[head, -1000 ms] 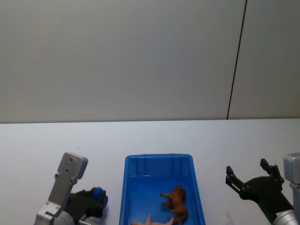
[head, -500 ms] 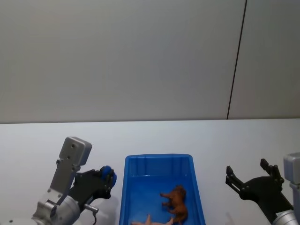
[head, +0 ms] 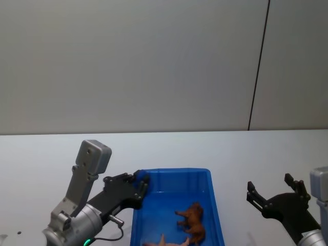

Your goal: Pick up the two dolls from the table and place them into the box.

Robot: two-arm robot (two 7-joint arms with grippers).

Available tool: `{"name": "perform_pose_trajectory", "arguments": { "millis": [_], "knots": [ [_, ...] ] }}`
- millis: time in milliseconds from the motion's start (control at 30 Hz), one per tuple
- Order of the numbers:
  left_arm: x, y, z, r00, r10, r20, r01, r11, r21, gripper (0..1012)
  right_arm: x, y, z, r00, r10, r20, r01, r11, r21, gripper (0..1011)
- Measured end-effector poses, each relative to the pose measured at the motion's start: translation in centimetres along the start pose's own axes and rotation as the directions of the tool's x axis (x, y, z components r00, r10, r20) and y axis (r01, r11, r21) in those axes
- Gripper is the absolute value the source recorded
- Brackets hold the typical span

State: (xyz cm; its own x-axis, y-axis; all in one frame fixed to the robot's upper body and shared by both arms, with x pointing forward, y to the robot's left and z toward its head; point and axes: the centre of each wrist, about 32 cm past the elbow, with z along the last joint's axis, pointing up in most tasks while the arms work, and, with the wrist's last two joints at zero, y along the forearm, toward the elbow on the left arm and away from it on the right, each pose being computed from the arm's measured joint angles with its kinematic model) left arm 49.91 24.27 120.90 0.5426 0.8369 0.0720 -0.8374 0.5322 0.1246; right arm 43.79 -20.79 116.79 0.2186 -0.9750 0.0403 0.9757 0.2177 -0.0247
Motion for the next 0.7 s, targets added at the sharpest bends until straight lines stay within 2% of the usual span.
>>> {"name": "perform_pose_trajectory", "arguments": {
  "millis": [33, 100, 167, 233, 267, 333, 700],
  "knots": [
    [-0.09, -0.17, 0.06, 0.9998, -0.018, -0.003, 0.018, 0.9998, -0.008, 200, 0.0, 0.0, 0.0, 1.0, 0.0, 0.0, 0.0, 1.0, 0.0, 1001],
    [-0.18, -0.3, 0.1, 0.9994, -0.036, -0.006, 0.035, 0.9993, -0.014, 220, 0.0, 0.0, 0.0, 1.0, 0.0, 0.0, 0.0, 1.0, 0.0, 1001],
    [-0.3, -0.5, 0.12, 0.9981, -0.06, -0.011, 0.06, 0.9979, -0.023, 319, 0.0, 0.0, 0.0, 1.0, 0.0, 0.0, 0.0, 1.0, 0.0, 1001],
    [-0.36, -0.62, 0.14, 0.9972, -0.073, -0.013, 0.073, 0.997, -0.027, 364, 0.0, 0.0, 0.0, 1.0, 0.0, 0.0, 0.0, 1.0, 0.0, 1001],
    [-0.41, -0.72, 0.15, 0.9962, -0.085, -0.015, 0.085, 0.9959, -0.031, 426, 0.0, 0.0, 0.0, 1.0, 0.0, 0.0, 0.0, 1.0, 0.0, 1001],
    [-0.46, -0.81, 0.17, 0.9953, -0.095, -0.017, 0.095, 0.9949, -0.035, 464, 0.0, 0.0, 0.0, 1.0, 0.0, 0.0, 0.0, 1.0, 0.0, 1001],
    [-0.72, -1.23, 0.26, 0.9895, -0.143, -0.024, 0.141, 0.9885, -0.054, 827, 0.0, 0.0, 0.0, 1.0, 0.0, 0.0, 0.0, 1.0, 0.0, 1001]
  ]
}}
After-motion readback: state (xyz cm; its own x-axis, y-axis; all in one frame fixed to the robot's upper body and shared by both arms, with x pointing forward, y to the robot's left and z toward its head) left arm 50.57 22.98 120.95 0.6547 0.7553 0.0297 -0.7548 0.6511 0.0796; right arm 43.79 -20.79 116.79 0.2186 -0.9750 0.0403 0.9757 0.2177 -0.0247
